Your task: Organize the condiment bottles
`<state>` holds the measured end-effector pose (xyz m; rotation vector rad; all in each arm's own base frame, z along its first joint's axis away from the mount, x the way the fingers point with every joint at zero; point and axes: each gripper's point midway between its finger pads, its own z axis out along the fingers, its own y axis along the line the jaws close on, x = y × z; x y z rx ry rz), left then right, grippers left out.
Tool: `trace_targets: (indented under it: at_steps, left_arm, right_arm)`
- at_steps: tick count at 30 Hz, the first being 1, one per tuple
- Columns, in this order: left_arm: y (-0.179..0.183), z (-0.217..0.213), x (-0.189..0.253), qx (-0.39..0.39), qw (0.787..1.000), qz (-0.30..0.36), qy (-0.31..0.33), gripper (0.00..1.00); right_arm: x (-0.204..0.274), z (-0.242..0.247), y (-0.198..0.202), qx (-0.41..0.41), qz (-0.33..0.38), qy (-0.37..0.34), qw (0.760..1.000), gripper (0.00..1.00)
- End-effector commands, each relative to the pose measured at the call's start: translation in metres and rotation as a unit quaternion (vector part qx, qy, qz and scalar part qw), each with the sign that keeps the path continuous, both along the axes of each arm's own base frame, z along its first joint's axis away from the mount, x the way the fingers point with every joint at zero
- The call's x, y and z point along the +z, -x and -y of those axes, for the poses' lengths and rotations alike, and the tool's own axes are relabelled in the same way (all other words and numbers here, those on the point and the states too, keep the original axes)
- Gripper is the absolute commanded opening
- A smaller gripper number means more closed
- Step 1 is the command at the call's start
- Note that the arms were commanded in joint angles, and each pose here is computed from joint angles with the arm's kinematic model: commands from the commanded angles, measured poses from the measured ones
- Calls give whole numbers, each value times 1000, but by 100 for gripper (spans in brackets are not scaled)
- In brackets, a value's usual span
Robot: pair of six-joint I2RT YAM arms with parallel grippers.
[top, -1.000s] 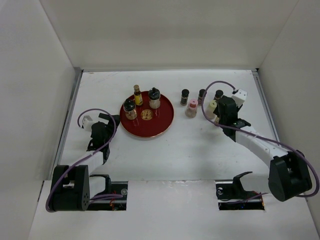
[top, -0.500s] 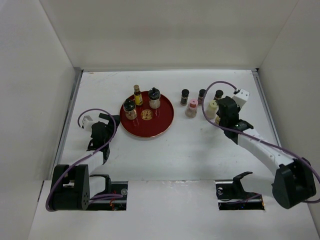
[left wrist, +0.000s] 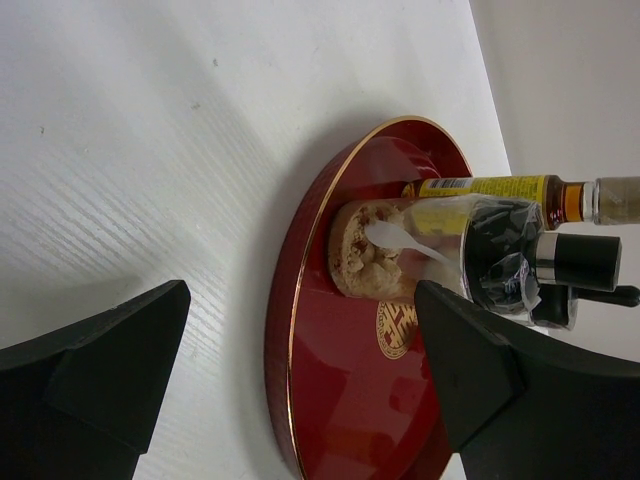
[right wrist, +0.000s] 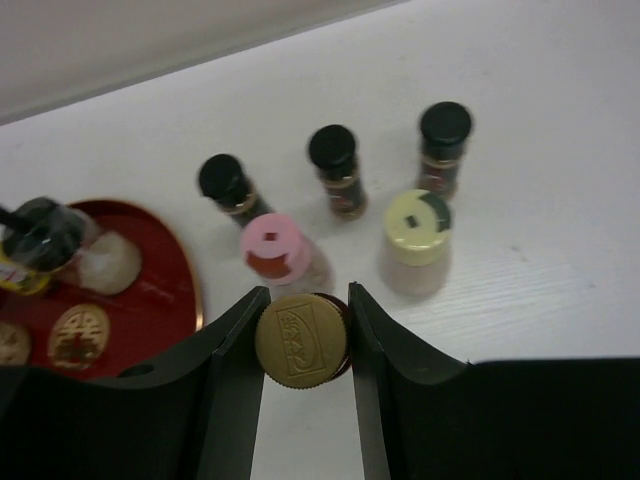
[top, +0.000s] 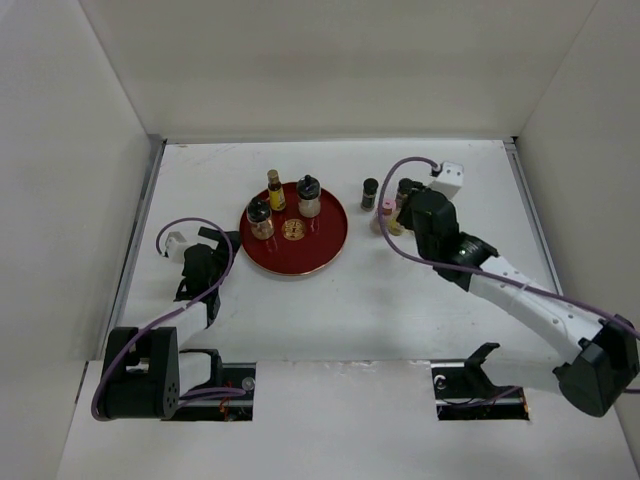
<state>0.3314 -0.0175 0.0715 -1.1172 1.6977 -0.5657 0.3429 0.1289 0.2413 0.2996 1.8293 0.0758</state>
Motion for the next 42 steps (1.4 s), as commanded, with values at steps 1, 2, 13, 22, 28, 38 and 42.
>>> trace_targets:
  at_steps: [1, 2, 13, 22, 28, 38, 42]
  left_arm:
    - [-7, -2, 19, 2, 999, 36, -3, 100]
    - [-7, -2, 21, 2, 999, 40, -3, 100]
    - [-5, -9, 19, 10, 999, 37, -2, 100]
    - [-7, -7, 15, 6, 1000, 30, 3, 100]
    - [-8, -6, 13, 4, 1000, 27, 3, 100]
    - [-9, -6, 13, 5, 1000, 27, 2, 100]
    - [-7, -7, 12, 7, 1000, 27, 4, 100]
  right_arm:
    - [52, -60, -15, 76, 64, -77, 992, 19]
    - [54, -77, -19, 96, 69, -83, 990, 19]
    - [28, -242, -75, 215, 62, -38, 974, 18]
    - [-3, -299, -95, 240, 58, -10, 969, 18]
    - [-21, -314, -99, 250, 51, 0, 967, 20]
    - [-42, -323, -92, 262, 39, 16, 964, 56]
    - [-20, -324, -82, 269, 55, 16, 961, 64]
